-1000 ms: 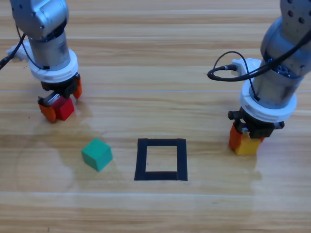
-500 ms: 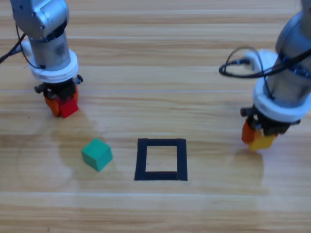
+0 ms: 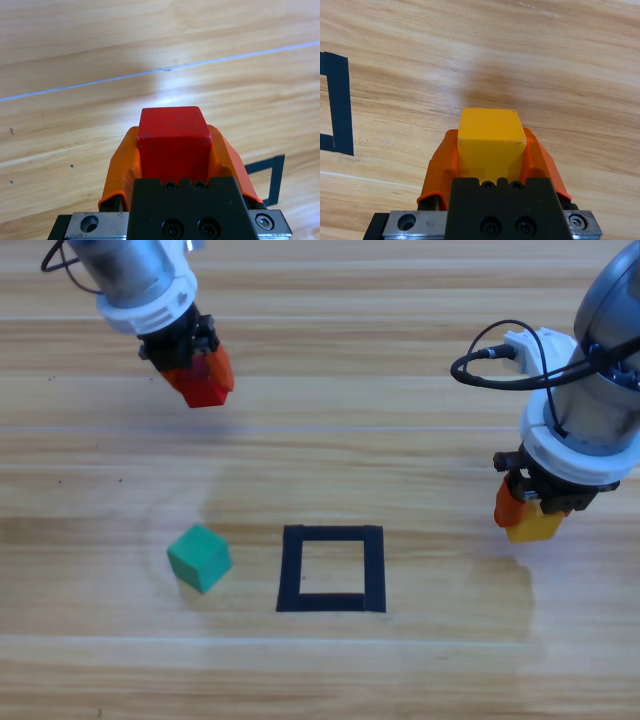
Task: Stack the blocks in the rectangular block: red at the bottom, yellow in the middle, green on top
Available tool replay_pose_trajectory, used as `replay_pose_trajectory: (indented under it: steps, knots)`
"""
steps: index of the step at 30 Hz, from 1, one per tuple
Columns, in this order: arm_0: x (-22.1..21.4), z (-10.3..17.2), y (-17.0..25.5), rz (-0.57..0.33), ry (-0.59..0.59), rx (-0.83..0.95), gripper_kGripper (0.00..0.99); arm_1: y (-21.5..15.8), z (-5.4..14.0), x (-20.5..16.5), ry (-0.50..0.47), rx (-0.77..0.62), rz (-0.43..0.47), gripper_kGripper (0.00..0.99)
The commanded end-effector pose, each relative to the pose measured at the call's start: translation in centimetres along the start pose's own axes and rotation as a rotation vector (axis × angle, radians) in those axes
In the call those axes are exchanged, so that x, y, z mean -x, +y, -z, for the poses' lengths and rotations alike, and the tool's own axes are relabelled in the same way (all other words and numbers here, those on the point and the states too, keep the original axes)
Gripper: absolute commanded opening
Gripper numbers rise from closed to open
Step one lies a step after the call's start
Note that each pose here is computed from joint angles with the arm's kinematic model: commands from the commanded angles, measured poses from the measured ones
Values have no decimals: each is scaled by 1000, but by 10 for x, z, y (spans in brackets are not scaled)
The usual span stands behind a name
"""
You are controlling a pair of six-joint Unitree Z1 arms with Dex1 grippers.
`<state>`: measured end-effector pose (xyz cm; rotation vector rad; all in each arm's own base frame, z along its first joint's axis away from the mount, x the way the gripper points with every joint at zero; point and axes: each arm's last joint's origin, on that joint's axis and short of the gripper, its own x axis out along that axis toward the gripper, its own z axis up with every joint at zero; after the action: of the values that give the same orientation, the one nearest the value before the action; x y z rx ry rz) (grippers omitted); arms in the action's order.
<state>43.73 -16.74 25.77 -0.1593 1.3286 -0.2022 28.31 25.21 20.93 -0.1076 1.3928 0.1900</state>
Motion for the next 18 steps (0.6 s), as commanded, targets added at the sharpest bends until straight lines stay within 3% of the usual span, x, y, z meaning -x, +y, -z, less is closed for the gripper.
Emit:
replay_pose_trajectory:
  steps: [1, 7, 18]
  knots:
    - [12, 21, -57, 1, 18, -194, 0, 8, 9, 17, -18, 13, -29, 176]
    - [5, 39, -125, -126, 69, -225, 0, 9, 8, 16, -8, 10, -42, 175]
    - [-11, 83, -160, -230, 97, -7, 0, 11, 7, 17, 3, 3, -56, 176]
